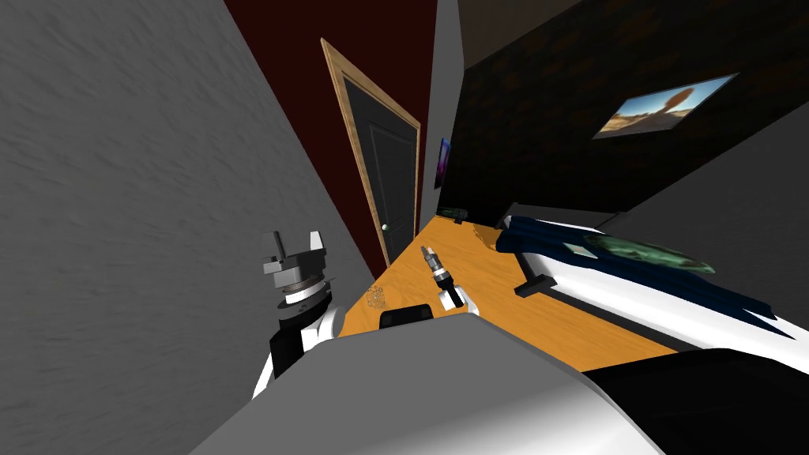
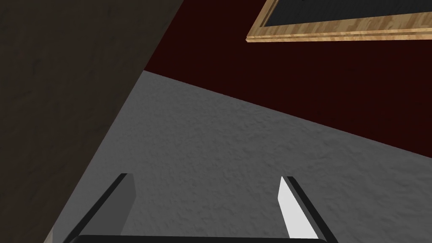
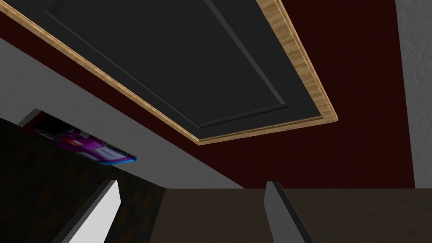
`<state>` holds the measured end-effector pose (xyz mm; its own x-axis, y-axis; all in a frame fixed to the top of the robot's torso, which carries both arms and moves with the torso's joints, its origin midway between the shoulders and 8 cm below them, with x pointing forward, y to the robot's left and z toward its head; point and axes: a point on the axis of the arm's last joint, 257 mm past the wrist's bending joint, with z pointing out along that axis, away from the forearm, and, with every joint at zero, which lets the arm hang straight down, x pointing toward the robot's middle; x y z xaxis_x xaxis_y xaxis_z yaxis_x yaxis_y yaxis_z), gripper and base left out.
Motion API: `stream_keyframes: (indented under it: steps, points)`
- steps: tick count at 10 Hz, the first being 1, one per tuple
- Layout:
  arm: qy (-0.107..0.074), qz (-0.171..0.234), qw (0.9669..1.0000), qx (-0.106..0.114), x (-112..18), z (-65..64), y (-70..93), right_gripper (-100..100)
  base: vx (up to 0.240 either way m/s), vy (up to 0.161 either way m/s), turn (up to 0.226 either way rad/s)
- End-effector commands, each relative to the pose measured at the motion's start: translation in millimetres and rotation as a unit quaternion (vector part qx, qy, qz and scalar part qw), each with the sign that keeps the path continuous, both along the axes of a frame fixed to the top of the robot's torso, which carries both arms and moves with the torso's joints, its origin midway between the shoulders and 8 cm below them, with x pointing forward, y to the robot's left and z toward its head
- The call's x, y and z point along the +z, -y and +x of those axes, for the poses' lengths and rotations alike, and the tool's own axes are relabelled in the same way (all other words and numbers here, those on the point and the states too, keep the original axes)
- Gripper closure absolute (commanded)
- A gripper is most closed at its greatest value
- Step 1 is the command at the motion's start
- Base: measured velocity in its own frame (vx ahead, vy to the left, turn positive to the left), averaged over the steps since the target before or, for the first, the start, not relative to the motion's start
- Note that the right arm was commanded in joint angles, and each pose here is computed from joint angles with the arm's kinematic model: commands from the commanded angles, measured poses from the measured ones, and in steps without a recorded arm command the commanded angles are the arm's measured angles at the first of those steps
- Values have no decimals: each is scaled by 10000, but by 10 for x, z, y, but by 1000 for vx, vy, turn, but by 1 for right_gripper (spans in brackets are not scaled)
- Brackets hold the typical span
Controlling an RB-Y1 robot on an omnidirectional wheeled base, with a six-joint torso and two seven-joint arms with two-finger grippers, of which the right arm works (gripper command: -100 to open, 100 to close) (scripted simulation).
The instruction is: Pull the door open
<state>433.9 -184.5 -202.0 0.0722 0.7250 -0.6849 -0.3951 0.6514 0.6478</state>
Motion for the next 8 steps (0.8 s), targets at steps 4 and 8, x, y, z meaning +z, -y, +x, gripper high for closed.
stream_keyframes:
  steps: [4, 8]
  points:
    - [-103, -648, 9978, 84, -312, 42, -206, -100, 123, -94, 23]
    - [-154, -1092, 9938, 171, -528, 54, -360, -100, 98, -42, 17]
